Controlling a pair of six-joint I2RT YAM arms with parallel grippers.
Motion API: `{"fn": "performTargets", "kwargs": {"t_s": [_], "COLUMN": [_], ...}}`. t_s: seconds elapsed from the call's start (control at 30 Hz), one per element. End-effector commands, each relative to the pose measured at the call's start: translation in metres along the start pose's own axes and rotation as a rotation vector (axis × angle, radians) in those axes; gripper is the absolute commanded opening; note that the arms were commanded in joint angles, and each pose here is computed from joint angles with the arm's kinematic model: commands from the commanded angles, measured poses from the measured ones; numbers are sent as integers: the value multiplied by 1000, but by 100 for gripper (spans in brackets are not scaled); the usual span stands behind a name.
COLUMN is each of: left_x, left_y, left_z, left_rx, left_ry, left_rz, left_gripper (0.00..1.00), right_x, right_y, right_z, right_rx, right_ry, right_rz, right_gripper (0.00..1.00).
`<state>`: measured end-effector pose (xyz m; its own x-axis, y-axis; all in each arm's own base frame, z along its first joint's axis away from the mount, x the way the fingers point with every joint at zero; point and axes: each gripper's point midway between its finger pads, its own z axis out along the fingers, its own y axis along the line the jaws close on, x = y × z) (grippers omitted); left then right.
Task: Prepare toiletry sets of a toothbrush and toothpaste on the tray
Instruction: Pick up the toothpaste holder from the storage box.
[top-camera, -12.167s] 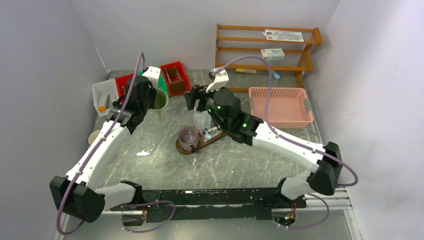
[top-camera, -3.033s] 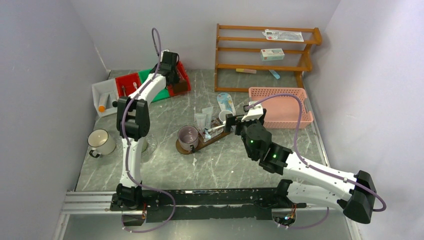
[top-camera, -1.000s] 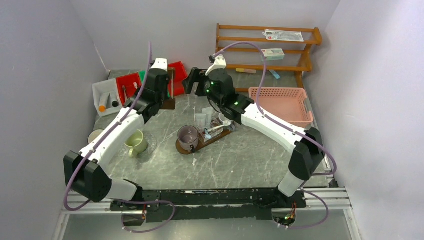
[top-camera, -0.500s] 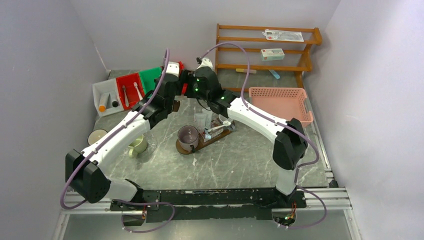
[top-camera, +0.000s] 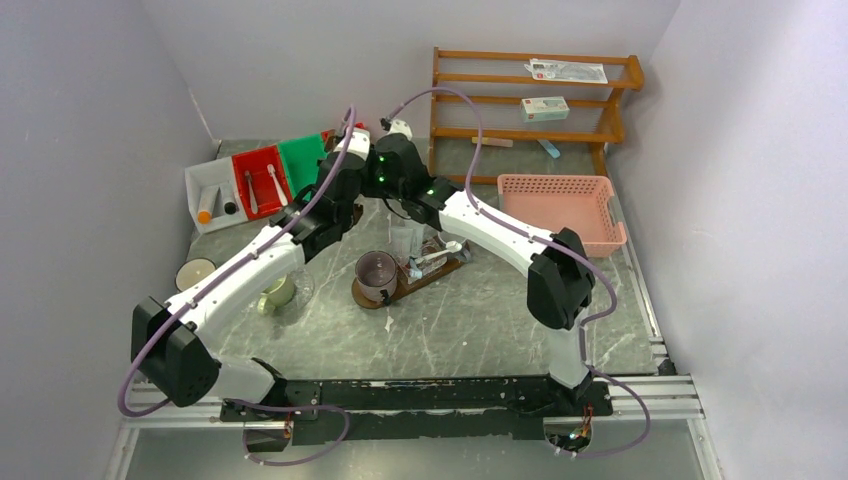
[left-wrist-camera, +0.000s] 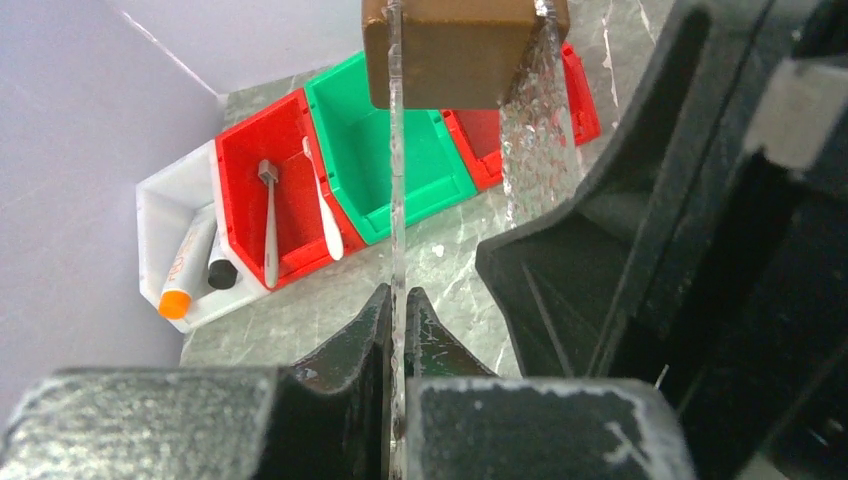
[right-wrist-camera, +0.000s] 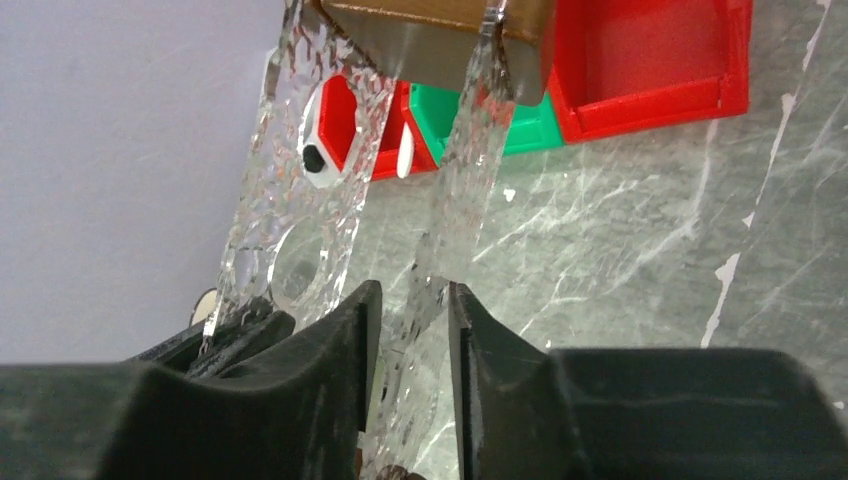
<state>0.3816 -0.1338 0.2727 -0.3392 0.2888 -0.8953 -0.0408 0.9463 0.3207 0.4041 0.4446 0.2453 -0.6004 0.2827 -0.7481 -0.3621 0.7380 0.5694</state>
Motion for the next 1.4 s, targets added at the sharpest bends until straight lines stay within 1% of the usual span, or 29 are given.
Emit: {"fn": "performTargets", "kwargs": {"t_s": [0.0, 0.07, 0.13, 0.17, 0.23, 0.3, 0.37, 0.43, 0.5, 0.53, 0.7, 0.8, 0.83, 1.0, 1.17, 1.27, 1.37], "left_x": [-25, -26, -27, -28, -28, -30, -32, -34, -36, -37, -47, -51, -55, -74, -88, -93, -90], "left_y": [8, 8, 6, 5, 5, 4, 5, 6, 11, 18, 31, 30, 27, 8, 1, 4, 14], "left_z": [-10, -12, -14, -15, -16, -18, -19, -18, -16, -12, -6, -5, -7, -24, -39, -43, -40], "left_rx": [-26, -17, 1, 12, 26, 38, 56, 83, 115, 117, 245, 312, 346, 499, 589, 589, 525], "left_ry": [-85, -86, -84, -83, -79, -73, -69, -63, -58, -52, -35, -14, -14, -41, -77, -84, -70], "left_rz": [-41, -42, -41, -40, -44, -45, -57, -77, -101, -168, -374, -461, -479, -529, -555, -571, -585], "left_gripper": [5, 7, 16, 19, 36, 47, 55, 61, 64, 65, 67, 69, 69, 74, 77, 79, 81], "right_x": [-7, -10, -14, -16, -22, -26, -33, -39, -44, -47, -54, -50, -52, -53, -53, -49, -50], "right_y": [8, 10, 11, 11, 11, 9, 5, 2, 0, -2, -7, -8, -4, -9, -16, -18, -18], "right_z": [0, -1, -2, -2, -5, -7, -9, -12, -15, -17, -22, -24, -25, -25, -20, -18, -18], "right_rx": [-22, -36, -43, -49, -58, -65, -71, -84, -105, -110, -137, -150, -166, -155, -115, -111, -116], "right_ry": [-8, -18, -24, -26, -36, -45, -56, -58, -58, -62, -68, -52, -64, -73, -78, -69, -72], "right_rz": [10, 12, 14, 15, 19, 20, 14, 13, 9, 7, -7, -13, -15, -1, 20, 22, 14], "right_gripper": [26, 15, 4, 0, 0, 0, 0, 0, 0, 0, 0, 0, 0, 0, 0, 0, 0]}}
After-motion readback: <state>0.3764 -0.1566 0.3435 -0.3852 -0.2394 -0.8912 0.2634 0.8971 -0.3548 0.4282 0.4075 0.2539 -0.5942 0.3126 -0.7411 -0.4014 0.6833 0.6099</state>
